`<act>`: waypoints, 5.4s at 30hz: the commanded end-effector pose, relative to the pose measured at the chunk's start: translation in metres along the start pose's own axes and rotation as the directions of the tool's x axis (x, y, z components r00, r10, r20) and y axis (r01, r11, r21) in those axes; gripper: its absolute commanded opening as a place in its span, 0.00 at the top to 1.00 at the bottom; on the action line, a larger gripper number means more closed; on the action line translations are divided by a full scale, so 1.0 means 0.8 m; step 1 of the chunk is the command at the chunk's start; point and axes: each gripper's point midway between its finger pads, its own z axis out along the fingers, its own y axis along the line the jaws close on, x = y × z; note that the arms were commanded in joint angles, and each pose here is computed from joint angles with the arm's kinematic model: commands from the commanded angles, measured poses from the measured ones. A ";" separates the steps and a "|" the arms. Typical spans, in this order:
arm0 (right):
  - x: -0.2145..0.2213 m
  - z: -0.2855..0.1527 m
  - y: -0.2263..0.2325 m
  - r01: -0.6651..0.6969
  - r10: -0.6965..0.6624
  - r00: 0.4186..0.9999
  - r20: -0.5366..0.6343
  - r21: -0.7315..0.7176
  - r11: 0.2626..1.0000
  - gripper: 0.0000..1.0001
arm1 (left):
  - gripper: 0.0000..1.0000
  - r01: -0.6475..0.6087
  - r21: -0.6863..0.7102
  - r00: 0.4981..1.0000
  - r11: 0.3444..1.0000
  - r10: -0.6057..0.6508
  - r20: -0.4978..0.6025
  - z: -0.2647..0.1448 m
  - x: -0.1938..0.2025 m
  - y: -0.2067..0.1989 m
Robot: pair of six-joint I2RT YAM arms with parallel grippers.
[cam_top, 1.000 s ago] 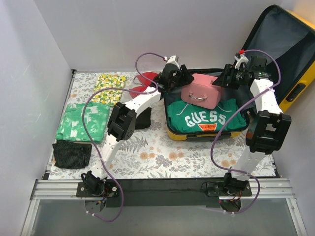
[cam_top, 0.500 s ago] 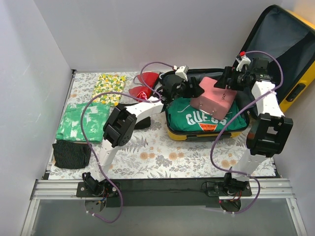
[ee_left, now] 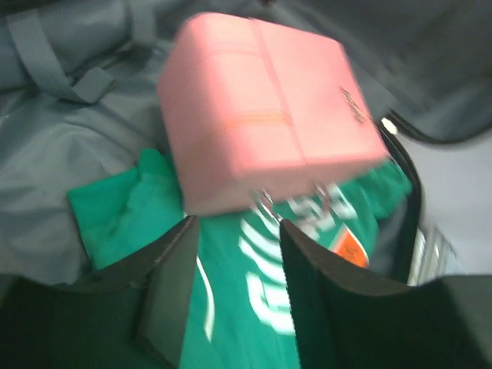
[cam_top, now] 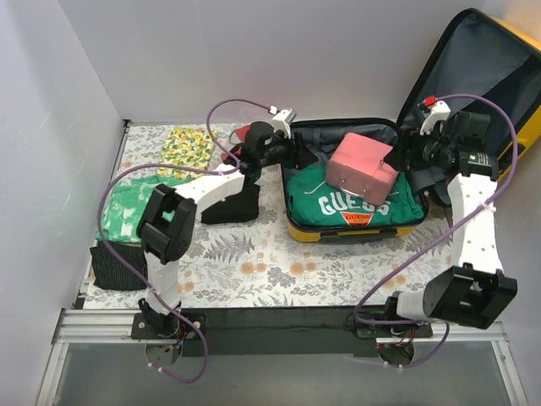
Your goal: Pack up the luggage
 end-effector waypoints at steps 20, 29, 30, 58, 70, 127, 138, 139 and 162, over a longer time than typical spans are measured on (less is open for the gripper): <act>0.161 0.084 0.007 0.586 -0.526 0.803 -0.280 0.211 0.783 0.63 | 1.00 0.090 -0.122 0.890 0.988 -0.135 -0.436 -0.033 0.202 -0.017; 0.074 0.108 -0.064 0.592 -0.572 0.793 -0.210 0.488 0.642 0.66 | 1.00 0.060 -0.189 0.860 0.980 -0.147 -0.489 -0.031 0.229 0.010; 0.072 0.109 -0.074 0.592 -0.570 0.793 -0.216 0.499 0.633 0.66 | 1.00 0.060 -0.189 0.859 0.980 -0.148 -0.490 -0.031 0.230 0.011; 0.015 0.140 -0.143 0.533 -0.526 0.826 -0.202 0.583 0.613 0.58 | 1.00 0.072 -0.189 0.863 0.979 -0.157 -0.480 -0.023 0.222 0.013; 0.005 0.079 -0.012 0.594 -0.623 0.782 -0.023 0.331 0.733 0.48 | 1.00 0.109 -0.199 0.857 0.974 -0.193 -0.478 -0.019 0.223 0.011; 0.097 0.267 -0.042 0.587 -0.582 0.798 -0.154 0.416 0.695 0.46 | 1.00 0.125 -0.299 0.805 0.946 -0.273 -0.526 -0.039 0.264 0.046; 0.162 0.236 -0.057 0.694 -0.623 0.720 -0.306 0.330 0.640 0.51 | 1.00 0.136 -0.298 0.806 0.945 -0.281 -0.522 -0.032 0.263 0.046; 0.165 0.240 -0.059 0.694 -0.619 0.720 -0.314 0.328 0.641 0.51 | 1.00 0.141 -0.299 0.804 0.944 -0.285 -0.521 -0.031 0.263 0.046; 0.105 0.285 -0.103 0.624 -0.561 0.778 -0.283 0.458 0.633 0.43 | 1.00 0.144 -0.313 0.785 0.939 -0.301 -0.542 -0.038 0.279 0.052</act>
